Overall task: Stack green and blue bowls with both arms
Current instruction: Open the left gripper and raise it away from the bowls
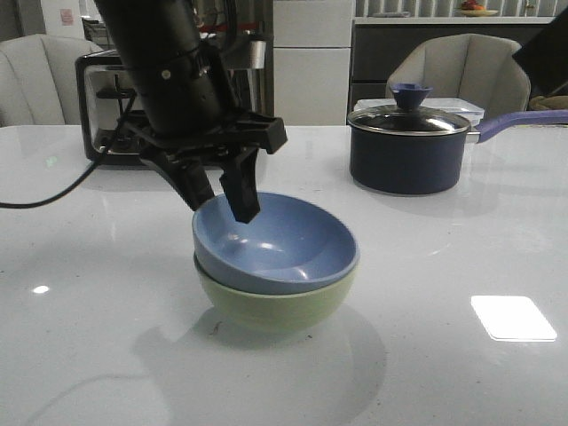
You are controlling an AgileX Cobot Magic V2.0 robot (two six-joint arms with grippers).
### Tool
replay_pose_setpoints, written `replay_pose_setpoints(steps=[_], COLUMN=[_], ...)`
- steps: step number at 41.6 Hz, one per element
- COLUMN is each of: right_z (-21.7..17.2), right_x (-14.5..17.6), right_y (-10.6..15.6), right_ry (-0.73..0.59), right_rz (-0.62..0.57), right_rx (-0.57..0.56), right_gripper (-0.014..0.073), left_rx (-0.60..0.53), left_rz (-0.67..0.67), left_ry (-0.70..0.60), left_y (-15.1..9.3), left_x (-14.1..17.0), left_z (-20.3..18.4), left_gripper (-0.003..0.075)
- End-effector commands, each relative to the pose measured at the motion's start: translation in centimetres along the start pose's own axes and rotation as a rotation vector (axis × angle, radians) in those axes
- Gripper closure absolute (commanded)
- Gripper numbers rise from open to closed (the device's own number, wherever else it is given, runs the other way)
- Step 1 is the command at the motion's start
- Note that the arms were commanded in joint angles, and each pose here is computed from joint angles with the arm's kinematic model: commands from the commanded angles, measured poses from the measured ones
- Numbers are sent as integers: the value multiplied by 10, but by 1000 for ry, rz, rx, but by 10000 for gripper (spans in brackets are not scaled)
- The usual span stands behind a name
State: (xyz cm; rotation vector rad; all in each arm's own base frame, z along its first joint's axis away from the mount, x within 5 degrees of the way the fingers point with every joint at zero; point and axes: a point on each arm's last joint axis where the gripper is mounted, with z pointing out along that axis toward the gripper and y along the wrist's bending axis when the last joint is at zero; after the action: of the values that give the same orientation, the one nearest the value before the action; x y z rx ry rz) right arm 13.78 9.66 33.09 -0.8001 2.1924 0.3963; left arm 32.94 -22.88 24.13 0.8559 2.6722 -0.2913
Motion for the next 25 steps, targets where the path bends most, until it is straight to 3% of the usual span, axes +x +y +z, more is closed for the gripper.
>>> replay_pose_setpoints(steps=[1,14,25], right_z=[-9,-9,-9], right_x=[-12,-12,-13], right_y=[0,0,-3], right_ry=[-97,-97,-105], right_rz=[-12,-10,0], right_rx=[13,12,34], right_gripper=[129,129,129], left_rx=[-8,-27,-66], left_rz=[29,113,177], left_ry=[-183,-417,-528], left_y=[-9,-31,-35], left_x=[-8,38,100], left_z=[-65,-178,-215], left_gripper=[304,304,304])
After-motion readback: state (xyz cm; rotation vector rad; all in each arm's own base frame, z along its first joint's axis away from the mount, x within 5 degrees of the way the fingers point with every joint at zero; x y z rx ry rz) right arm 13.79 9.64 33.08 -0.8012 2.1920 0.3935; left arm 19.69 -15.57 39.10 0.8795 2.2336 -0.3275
